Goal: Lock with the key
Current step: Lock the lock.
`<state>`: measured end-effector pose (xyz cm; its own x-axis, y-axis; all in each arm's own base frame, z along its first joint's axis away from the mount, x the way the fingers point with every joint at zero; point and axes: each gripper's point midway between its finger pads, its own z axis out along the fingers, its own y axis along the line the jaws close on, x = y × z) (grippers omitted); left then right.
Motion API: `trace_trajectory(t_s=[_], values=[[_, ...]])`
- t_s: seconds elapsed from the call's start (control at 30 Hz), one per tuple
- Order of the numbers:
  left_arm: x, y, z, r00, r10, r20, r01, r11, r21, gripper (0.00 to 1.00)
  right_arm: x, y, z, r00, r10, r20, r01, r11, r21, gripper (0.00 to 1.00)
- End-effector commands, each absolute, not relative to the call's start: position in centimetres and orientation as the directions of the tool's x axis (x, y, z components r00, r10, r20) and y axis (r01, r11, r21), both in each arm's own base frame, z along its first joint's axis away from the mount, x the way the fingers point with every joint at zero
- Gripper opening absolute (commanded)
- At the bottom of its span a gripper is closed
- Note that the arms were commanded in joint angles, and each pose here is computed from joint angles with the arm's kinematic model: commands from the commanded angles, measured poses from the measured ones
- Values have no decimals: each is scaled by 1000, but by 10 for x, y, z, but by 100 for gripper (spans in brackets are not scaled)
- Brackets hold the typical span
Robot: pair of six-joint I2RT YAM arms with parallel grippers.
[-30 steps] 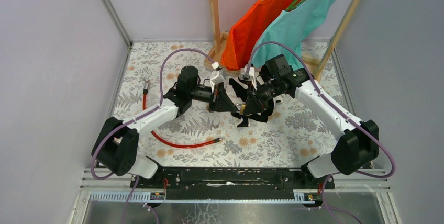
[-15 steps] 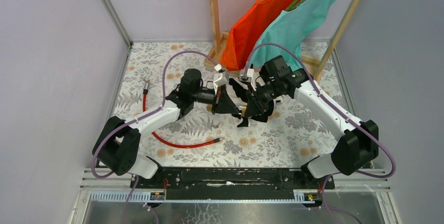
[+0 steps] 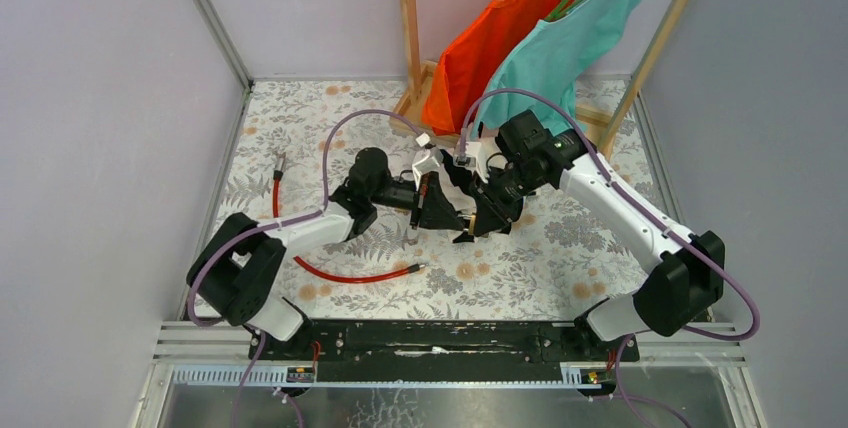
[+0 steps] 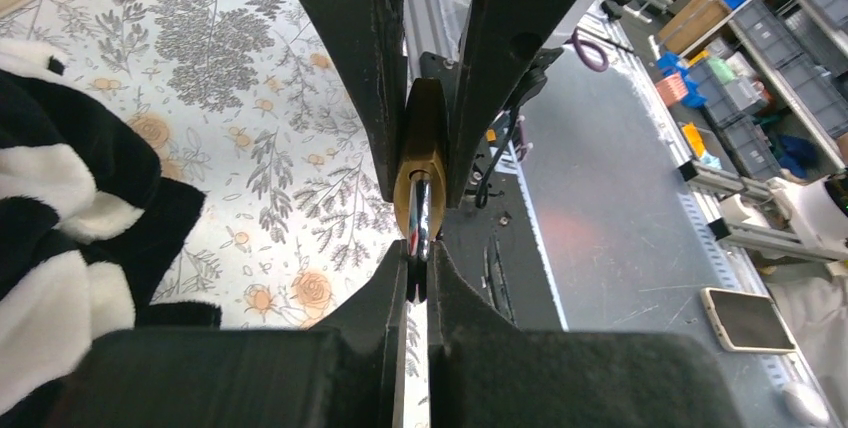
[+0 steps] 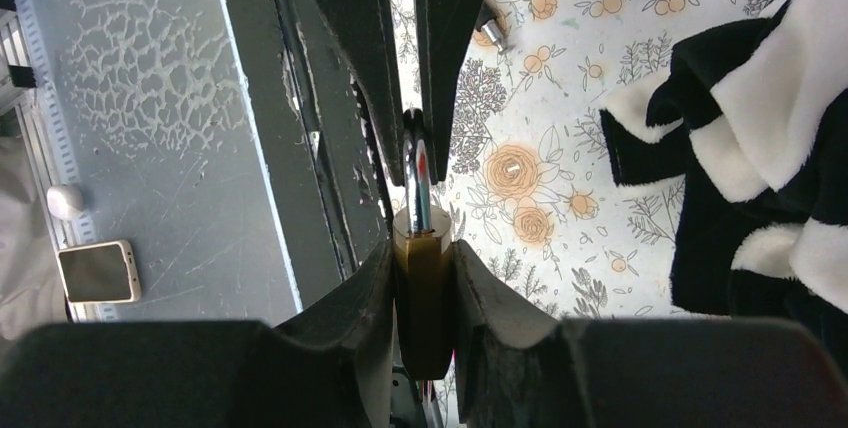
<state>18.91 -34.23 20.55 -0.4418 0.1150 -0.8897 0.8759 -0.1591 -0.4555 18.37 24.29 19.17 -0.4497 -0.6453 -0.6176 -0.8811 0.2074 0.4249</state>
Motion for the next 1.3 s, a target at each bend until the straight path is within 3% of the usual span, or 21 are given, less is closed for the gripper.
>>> trace_trajectory(t_s=[0.0,0.47,0.63,0.93,1.07,1.27], values=[[126,-368,252,-352,45,-935,840,-425,-337,0,241,326,300,36,-320,-947,-999,-35,-26,0],[121,-371,258,-380,55,-923,821,-441,-364,0,245,314,320,103,-312,-945,-993,15,-113,0],[152,-360,265,-354,54,-934,864,-364,-348,0,252,299,310,70,-338,-939,-993,66,-98,2],[205,-334,248,-275,158,-948,936,-181,-302,0,272,257,283,-28,-405,-914,-984,170,-45,58],[217,-324,251,-274,151,-950,942,-158,-297,0,271,246,274,-29,-445,-895,-980,188,-62,67],[222,-314,251,-255,161,-954,947,-156,-280,0,263,231,265,-35,-472,-881,-976,204,-71,72]])
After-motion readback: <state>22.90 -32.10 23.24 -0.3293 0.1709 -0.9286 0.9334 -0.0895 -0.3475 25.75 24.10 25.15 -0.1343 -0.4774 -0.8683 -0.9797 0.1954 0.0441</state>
